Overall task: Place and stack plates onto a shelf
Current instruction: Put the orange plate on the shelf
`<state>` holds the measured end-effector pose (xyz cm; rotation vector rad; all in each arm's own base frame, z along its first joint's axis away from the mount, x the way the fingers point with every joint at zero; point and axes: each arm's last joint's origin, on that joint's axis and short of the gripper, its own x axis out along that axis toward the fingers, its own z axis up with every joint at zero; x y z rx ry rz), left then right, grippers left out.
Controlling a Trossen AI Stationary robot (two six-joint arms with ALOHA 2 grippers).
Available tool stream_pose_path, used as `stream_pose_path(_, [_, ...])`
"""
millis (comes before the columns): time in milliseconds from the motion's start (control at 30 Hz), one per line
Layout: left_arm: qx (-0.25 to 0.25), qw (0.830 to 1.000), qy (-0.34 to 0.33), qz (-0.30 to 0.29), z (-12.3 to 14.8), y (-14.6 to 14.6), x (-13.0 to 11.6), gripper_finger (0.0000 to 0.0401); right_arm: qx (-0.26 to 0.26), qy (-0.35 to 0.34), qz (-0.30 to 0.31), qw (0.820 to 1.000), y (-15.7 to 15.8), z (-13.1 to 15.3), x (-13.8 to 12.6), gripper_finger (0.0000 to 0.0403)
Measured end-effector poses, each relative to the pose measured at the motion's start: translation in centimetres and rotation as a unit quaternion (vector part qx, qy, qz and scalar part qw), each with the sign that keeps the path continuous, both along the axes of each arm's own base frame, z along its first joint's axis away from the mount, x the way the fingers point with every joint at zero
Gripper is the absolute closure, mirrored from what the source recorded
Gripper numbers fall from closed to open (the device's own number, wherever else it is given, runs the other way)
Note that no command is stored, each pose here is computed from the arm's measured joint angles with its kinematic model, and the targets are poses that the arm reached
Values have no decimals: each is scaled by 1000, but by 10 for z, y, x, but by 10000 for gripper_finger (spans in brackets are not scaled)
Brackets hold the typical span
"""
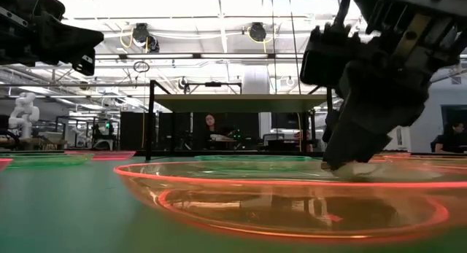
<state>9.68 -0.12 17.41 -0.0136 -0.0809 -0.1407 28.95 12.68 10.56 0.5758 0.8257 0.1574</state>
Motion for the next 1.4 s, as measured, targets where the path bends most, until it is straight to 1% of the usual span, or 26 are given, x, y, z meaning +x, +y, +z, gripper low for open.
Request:
stream_pose_path(133, [0, 1000, 0, 0, 0, 0, 0, 387, 12, -2, 8, 1000, 3, -15, 5, 331])
stream_pose_path(200, [0, 1000, 0, 0, 0, 0, 0, 387, 16, -2, 5, 1000, 3, -18, 6, 337])
stream_pose_path(267, [0, 1000, 0, 0, 0, 0, 0, 387, 16, -4, 9, 1000, 3, -17, 6, 351])
stream_pose_path(367, [0, 1000, 0, 0, 0, 0, 0, 387, 10, -25, 23, 999, 3, -7, 5, 389])
stream_pose_path(400, [0, 1000, 0, 0, 0, 0, 0, 387, 5, -33, 27, 999, 3, -3, 5, 395])
stream_pose_path(467, [0, 1000, 0, 0, 0, 0, 0, 387, 5, -47, 35, 998, 2, 7, 4, 398])
stream_pose_path(533, [0, 1000, 0, 0, 0, 0, 0, 386, 6, -78, 34, 996, -1, 20, 6, 401])
stream_pose_path(700, [0, 1000, 0, 0, 0, 0, 0, 387, -17, -127, 22, 992, -12, 44, 7, 402])
stream_pose_path(767, [0, 1000, 0, 0, 0, 0, 0, 387, -39, -165, -1, 986, -21, 57, 9, 402])
stream_pose_path(800, [0, 1000, 0, 0, 0, 0, 0, 387, -56, -188, -26, 980, -28, 64, 11, 403])
stream_pose_path(867, [0, 1000, 0, 0, 0, 0, 0, 387, -100, -231, -87, 964, -44, 79, 14, 403])
stream_pose_path(900, [0, 1000, 0, 0, 0, 0, 0, 387, -120, -257, -118, 952, -54, 88, 16, 403])
stream_pose_path(967, [0, 1000, 0, 0, 0, 0, 0, 387, -160, -306, -180, 921, -76, 105, 19, 403])
stream_pose_path(1033, [0, 1000, 0, 0, 0, 0, 0, 387, -196, -341, -230, 890, -103, 119, 21, 403])
stream_pose_path(1133, [0, 1000, 0, 0, 0, 0, 0, 387, -236, -363, -299, 850, -151, 134, 27, 403])
stream_pose_path(1200, [0, 1000, 0, 0, 0, 0, 0, 387, -244, -359, -347, 831, -190, 143, 34, 403])
stream_pose_path(1267, [0, 1000, 0, 0, 0, 0, 0, 387, -243, -338, -374, 829, -227, 146, 43, 403])
stream_pose_path(1333, [0, 1000, 0, 0, 0, 0, 0, 387, -238, -319, -382, 834, -261, 147, 53, 403])
stream_pose_path(1400, [0, 1000, 0, 0, 0, 0, 0, 387, -229, -305, -384, 841, -288, 149, 63, 403])
